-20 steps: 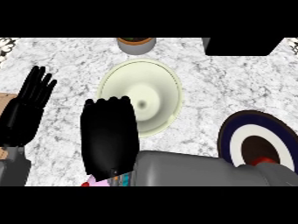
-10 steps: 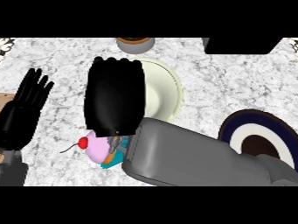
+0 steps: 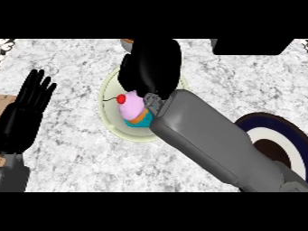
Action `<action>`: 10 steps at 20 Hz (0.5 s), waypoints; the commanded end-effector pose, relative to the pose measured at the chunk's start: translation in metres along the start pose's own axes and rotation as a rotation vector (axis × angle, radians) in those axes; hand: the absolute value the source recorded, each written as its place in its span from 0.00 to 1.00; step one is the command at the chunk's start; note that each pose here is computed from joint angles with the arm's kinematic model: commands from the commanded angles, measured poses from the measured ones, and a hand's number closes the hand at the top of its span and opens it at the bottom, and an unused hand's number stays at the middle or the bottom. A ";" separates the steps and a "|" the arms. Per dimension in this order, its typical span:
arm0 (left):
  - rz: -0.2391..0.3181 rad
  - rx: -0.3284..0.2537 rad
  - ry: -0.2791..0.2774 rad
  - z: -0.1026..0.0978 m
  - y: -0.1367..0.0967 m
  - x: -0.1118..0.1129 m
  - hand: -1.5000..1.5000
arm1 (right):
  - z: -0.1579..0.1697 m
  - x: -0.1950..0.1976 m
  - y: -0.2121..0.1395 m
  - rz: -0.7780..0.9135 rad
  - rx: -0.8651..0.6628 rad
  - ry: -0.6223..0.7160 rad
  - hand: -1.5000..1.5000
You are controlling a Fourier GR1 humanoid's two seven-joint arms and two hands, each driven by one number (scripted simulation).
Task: Pick the cupcake from the plate and place it in the bowl
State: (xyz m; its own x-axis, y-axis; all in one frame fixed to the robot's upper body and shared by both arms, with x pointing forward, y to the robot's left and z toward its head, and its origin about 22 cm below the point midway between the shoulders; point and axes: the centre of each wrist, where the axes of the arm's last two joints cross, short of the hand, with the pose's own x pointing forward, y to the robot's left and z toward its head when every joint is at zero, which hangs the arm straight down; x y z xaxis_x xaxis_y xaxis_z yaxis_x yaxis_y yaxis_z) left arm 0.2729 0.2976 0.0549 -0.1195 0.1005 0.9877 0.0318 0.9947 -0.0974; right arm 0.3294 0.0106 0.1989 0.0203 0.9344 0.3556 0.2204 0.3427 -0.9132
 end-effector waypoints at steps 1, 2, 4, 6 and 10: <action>-0.007 -0.011 -0.009 0.003 -0.014 0.009 0.50 | -0.043 -0.030 0.012 -0.048 -0.013 0.139 1.00; -0.009 0.002 -0.012 -0.015 -0.020 0.007 0.50 | -0.028 -0.018 0.025 -0.040 0.001 0.127 1.00; 0.001 -0.015 -0.007 0.003 -0.009 0.002 0.50 | -0.043 -0.025 0.039 -0.011 0.023 0.139 1.00; 0.005 -0.005 -0.005 -0.014 -0.012 0.009 0.50 | -0.049 -0.044 0.054 -0.031 0.059 0.169 1.00; -0.003 -0.031 -0.006 -0.009 -0.021 0.017 0.50 | -0.060 -0.074 0.087 0.054 0.200 0.267 1.00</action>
State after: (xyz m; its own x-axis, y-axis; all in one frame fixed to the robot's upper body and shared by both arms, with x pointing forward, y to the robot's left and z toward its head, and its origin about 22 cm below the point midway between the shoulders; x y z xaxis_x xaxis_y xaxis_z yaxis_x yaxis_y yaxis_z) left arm 0.2791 0.2874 0.0646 -0.1272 0.1013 0.9867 0.0465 0.9943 -0.0961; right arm 0.3938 -0.0217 0.1367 0.1971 0.9138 0.3552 0.1005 0.3415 -0.9345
